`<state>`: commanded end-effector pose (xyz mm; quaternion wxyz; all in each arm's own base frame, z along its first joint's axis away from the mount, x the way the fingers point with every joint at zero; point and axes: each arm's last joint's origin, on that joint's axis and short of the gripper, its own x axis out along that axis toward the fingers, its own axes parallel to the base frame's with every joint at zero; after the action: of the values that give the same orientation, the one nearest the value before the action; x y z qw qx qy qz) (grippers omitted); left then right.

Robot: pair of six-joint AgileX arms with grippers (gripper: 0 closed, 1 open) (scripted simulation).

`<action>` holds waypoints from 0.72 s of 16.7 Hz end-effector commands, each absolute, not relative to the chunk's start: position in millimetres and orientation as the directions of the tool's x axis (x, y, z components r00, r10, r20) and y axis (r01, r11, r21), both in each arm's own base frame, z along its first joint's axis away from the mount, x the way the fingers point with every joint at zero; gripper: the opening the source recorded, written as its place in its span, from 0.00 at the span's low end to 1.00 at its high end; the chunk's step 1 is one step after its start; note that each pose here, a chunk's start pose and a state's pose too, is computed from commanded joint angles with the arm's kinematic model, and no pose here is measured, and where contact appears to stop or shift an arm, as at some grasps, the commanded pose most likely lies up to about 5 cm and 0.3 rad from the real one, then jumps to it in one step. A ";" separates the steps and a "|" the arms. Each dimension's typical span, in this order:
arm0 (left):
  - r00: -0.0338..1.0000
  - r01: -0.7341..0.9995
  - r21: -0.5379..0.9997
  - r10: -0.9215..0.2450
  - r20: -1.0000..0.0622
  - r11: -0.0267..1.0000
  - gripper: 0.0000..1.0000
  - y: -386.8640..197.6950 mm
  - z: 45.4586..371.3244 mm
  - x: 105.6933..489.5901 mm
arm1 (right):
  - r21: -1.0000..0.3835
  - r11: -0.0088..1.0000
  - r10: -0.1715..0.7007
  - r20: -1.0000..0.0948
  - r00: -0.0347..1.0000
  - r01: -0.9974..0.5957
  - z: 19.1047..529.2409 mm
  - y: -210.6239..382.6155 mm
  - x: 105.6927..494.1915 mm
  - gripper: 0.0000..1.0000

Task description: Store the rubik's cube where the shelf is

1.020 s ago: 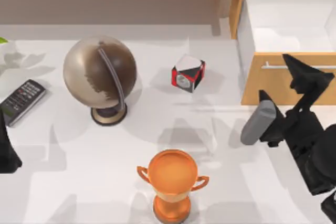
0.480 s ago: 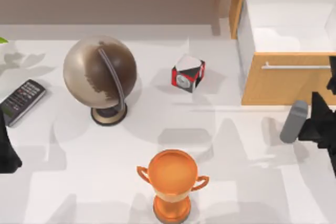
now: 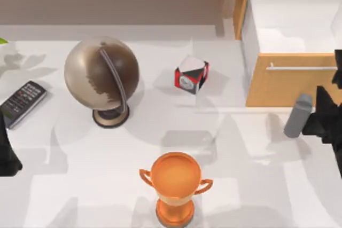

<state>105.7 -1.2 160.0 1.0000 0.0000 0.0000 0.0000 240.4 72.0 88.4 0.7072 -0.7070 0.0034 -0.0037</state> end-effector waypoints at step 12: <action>1.000 0.000 0.000 0.000 0.000 1.000 1.00 -1.2 160.0 105.7 | -1.000 0.000 -0.010 0.000 1.000 0.000 89.2 71.1 252.5 0.70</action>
<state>105.7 -1.2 160.0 1.0000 0.0000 0.0000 0.0000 252.5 71.1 89.2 0.7071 -0.7071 0.0035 -0.0035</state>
